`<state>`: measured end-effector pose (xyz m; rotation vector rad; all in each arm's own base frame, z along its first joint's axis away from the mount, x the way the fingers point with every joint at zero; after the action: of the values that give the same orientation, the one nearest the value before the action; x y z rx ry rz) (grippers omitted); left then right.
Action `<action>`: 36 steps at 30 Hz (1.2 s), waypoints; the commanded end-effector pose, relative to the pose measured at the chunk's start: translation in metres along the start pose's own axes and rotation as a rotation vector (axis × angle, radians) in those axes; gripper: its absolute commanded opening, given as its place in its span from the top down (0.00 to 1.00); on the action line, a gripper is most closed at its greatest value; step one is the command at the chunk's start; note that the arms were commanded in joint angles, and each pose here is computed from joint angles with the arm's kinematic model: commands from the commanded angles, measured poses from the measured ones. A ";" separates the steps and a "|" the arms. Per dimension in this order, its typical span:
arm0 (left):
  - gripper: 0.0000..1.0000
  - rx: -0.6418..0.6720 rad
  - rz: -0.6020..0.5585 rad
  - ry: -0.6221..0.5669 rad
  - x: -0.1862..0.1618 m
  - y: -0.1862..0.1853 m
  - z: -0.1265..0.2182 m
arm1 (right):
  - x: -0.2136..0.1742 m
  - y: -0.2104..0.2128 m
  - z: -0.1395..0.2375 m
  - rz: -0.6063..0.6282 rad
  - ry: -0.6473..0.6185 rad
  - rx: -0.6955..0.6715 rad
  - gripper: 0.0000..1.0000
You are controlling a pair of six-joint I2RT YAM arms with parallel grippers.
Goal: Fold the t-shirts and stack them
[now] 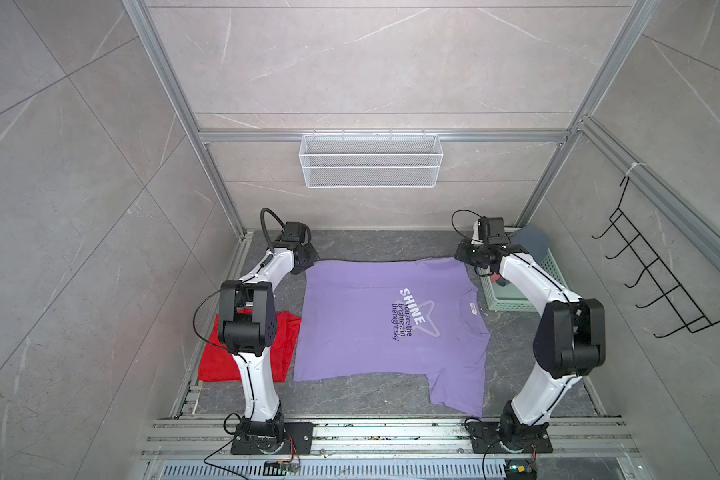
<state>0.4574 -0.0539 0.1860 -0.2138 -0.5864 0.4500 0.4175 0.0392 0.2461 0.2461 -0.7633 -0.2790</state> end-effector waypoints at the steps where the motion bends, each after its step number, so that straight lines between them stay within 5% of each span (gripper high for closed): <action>1: 1.00 -0.010 -0.018 -0.064 0.009 -0.001 0.026 | -0.012 -0.002 0.021 -0.030 -0.015 0.027 1.00; 25: 1.00 0.102 0.050 0.078 -0.070 0.051 0.032 | -0.137 -0.038 0.054 -0.057 0.200 -0.057 1.00; 29: 1.00 0.140 0.084 0.074 -0.081 0.061 0.042 | -0.144 -0.041 0.072 -0.067 0.172 -0.094 0.89; 31: 0.82 0.165 0.092 0.070 -0.084 0.065 0.048 | -0.140 -0.041 0.082 -0.066 0.142 -0.101 0.70; 33: 0.66 0.190 0.095 0.066 -0.085 0.067 0.053 | -0.133 -0.037 0.090 -0.056 0.124 -0.091 0.65; 36: 0.59 0.208 0.099 0.052 -0.081 0.067 0.060 | -0.121 -0.029 0.094 -0.053 0.108 -0.052 0.59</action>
<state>0.3421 -0.0341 0.1555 -0.0863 -0.4327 0.5616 0.2602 0.0408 0.2119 0.2283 -0.6260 -0.3352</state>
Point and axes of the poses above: each gripper's point midway between its finger pads, its own z axis back along the fingers, its own y axis along the line the jaws close on, x = y × z, the point moved 10 cm from there along z, back along the fingers
